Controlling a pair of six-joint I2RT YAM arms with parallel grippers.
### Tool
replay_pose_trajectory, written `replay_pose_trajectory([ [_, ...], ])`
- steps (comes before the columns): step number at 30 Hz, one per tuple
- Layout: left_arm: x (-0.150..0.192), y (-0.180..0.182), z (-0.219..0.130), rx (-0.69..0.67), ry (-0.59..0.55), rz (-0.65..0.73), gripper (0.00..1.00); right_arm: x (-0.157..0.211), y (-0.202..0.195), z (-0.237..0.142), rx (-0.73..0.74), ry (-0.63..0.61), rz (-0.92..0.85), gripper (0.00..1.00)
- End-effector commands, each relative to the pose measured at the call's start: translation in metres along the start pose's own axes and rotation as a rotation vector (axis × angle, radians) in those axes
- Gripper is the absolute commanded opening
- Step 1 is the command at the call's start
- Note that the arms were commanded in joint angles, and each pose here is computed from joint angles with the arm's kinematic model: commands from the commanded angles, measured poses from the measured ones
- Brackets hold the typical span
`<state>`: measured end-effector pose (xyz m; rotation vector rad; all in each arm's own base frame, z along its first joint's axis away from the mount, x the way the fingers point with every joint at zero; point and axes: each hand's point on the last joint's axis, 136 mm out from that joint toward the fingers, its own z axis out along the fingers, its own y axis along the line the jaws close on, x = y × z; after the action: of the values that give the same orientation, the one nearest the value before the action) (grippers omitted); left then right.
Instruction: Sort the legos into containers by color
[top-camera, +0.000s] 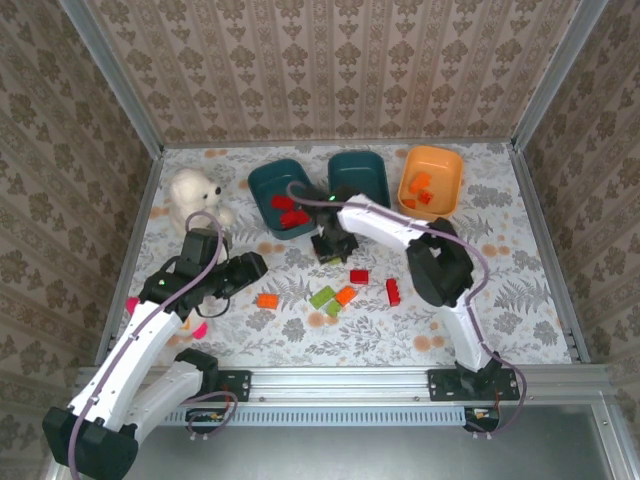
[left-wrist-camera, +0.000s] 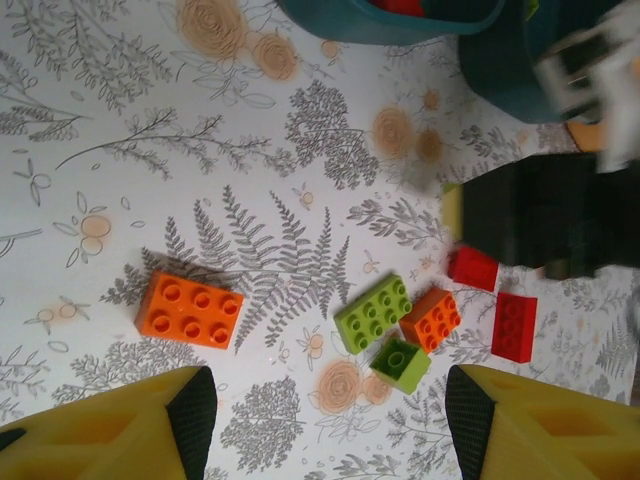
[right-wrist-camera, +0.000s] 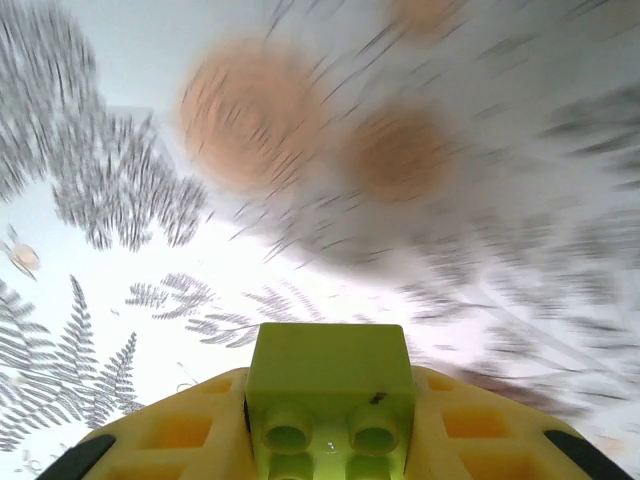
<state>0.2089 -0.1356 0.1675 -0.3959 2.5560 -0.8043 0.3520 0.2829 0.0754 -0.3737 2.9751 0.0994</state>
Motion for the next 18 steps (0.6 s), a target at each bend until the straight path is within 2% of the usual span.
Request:
replay_pose_trajectory([
  [1,-0.017,-0.022,-0.003,0.068,-0.043,0.000,0.66,-0.051,-0.063,-0.061,0.056,-0.196,0.178,0.26],
  [5,-0.034,-0.039,0.001,0.101,-0.068,0.012,0.66,-0.087,-0.110,-0.054,0.127,-0.220,0.265,0.25],
  [11,-0.052,-0.056,0.008,0.107,-0.072,0.034,0.66,-0.132,-0.137,-0.023,0.126,-0.228,0.359,0.25],
  [18,-0.056,-0.060,0.011,0.101,-0.072,0.040,0.66,-0.138,-0.144,0.010,0.150,-0.183,0.397,0.24],
])
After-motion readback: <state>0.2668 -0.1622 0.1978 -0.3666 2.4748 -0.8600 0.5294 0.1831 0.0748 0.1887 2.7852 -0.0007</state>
